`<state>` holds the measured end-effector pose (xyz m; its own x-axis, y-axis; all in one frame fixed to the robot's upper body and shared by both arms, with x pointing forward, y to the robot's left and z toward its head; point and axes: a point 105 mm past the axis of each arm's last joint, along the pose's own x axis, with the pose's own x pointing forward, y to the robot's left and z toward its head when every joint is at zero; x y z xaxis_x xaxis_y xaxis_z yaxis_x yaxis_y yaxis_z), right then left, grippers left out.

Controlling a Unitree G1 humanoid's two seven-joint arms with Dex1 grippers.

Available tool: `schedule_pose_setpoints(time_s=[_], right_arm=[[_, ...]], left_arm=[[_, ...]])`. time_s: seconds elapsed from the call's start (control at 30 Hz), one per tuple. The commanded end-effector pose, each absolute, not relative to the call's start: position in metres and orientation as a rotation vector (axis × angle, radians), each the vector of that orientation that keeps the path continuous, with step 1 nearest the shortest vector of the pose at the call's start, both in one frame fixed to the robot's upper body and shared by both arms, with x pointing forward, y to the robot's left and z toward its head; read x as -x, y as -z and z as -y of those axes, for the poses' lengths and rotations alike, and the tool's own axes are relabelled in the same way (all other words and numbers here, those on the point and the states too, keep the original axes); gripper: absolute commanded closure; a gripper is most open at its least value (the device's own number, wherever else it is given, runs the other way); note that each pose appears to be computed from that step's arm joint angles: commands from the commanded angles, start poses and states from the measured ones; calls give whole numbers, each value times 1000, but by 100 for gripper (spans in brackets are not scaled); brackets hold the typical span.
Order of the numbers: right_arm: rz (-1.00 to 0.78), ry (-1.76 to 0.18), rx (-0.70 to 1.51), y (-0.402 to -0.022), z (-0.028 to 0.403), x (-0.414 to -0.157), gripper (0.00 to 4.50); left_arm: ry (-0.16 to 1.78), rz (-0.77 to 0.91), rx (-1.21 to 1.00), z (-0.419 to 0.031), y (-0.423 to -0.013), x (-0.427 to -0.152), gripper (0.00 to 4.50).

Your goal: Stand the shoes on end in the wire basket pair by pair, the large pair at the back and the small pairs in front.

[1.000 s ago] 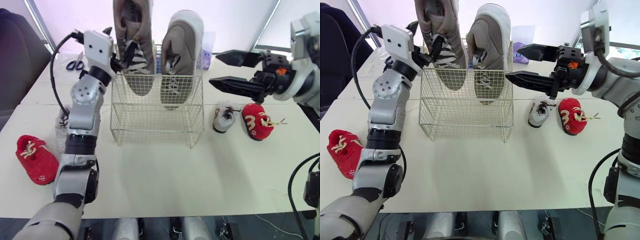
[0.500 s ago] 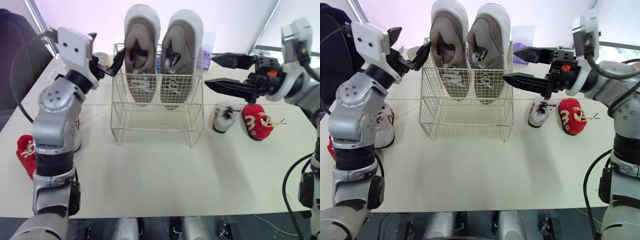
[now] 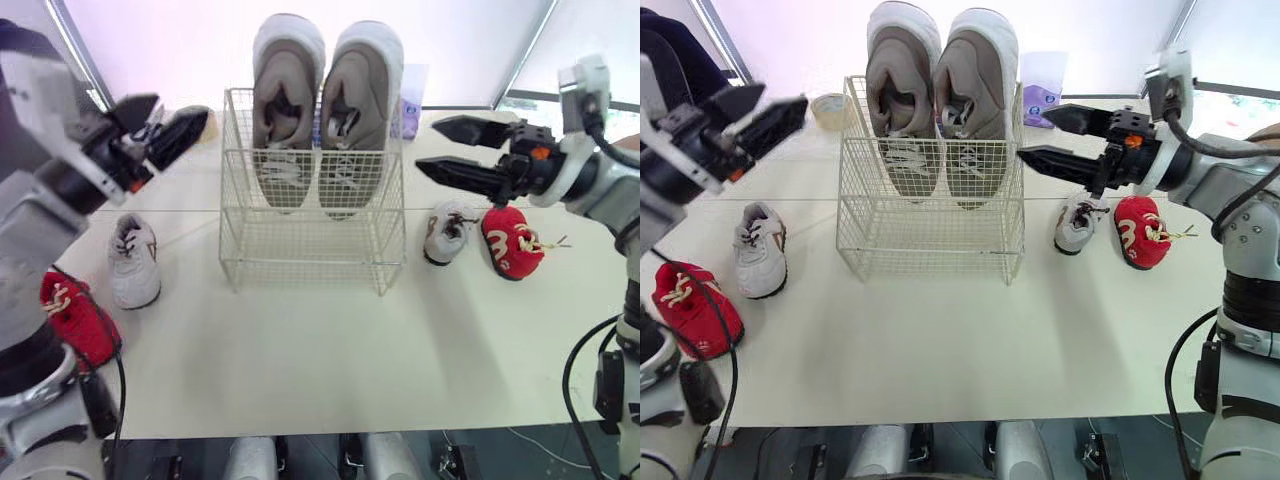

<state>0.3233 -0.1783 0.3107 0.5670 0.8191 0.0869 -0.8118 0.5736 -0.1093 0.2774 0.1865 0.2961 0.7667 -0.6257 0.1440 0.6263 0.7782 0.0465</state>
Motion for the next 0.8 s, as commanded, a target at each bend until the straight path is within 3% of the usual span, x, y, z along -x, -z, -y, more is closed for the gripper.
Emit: schedule_pose_setpoints(time_s=[0.03,0.17,0.3,0.5,0.8], right_arm=[[230,-706,-11,-302,208,-341,0],[332,-401,-119,-275,236,-344,0],[259,-319,-94,-238,232,-323,0],[192,9,-109,-193,254,-299,0],[46,52,-144,-131,210,-306,0]], left_arm=[[891,-44,-79,-152,-256,-241,5],[955,-37,12,-134,-249,-231,5],[1075,-114,70,-122,-236,-224,5],[1179,-162,47,-103,-220,-219,5],[1267,-205,18,-88,-208,-209,5]])
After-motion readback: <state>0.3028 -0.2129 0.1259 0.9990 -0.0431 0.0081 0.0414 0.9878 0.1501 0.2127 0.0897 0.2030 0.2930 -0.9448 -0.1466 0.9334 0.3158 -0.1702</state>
